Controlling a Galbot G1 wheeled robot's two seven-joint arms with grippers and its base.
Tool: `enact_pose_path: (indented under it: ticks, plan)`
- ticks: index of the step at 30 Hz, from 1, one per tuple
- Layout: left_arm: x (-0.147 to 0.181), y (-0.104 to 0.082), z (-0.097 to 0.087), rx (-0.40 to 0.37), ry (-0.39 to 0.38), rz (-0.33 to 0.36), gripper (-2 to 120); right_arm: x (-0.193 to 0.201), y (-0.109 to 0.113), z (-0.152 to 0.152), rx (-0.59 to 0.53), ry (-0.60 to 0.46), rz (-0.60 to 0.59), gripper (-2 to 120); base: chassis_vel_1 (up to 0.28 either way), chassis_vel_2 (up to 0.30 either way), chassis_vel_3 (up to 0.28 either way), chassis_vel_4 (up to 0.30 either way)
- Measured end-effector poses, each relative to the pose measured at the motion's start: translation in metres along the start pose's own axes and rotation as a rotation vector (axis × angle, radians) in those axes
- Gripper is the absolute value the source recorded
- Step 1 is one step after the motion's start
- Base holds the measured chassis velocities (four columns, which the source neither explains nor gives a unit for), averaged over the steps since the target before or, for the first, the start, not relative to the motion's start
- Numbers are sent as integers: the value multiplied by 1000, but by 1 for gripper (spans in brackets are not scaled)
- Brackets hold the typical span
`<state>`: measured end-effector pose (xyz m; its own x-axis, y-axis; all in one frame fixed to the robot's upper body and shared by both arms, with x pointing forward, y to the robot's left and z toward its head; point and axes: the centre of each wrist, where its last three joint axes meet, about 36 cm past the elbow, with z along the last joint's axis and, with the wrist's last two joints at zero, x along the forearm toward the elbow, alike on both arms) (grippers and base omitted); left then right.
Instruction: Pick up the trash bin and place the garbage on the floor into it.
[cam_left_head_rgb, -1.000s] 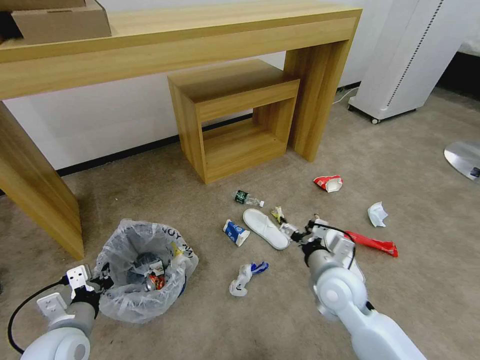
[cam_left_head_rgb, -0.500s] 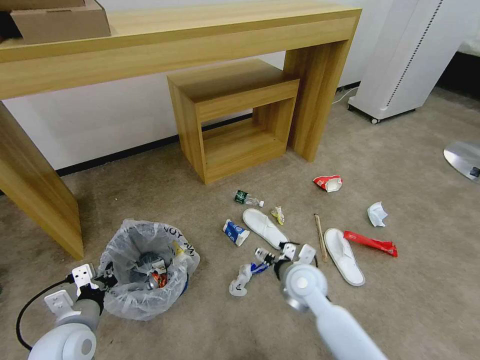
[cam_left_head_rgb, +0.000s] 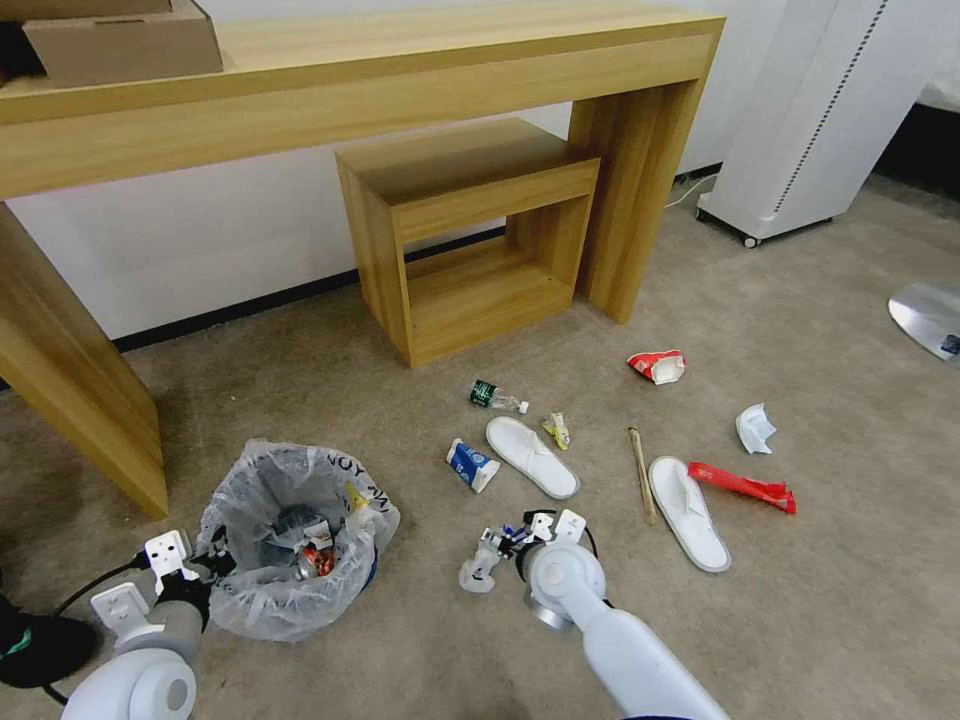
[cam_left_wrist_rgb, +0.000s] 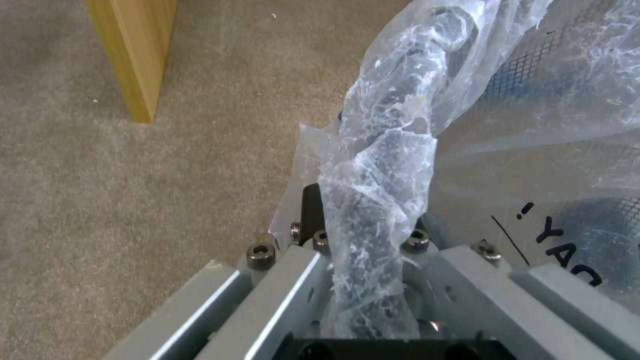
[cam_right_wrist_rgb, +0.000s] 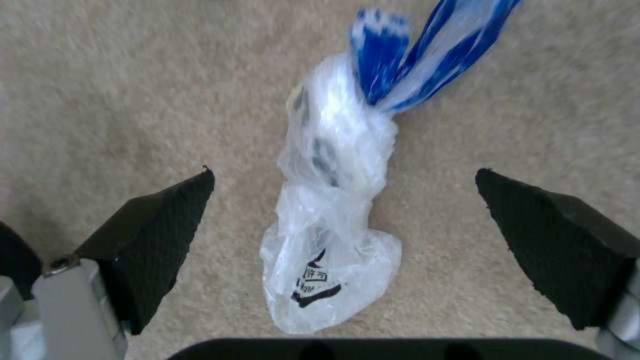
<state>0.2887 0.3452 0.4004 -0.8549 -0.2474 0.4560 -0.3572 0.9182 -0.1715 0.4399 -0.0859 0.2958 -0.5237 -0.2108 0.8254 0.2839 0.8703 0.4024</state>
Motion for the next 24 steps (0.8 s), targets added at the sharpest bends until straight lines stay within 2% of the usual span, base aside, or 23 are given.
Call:
enact_pose_path:
  ticks: [17, 24]
  plan:
    - [3, 2, 0, -3, -20, 13, 1, -53, 13, 31, 86, 17, 17, 100, 0, 0, 0, 0]
    - [1, 3, 1, -2, -26, 18, 1, -60, 21, 33, 109, -3, 16, 86, 0, 0, 0, 0]
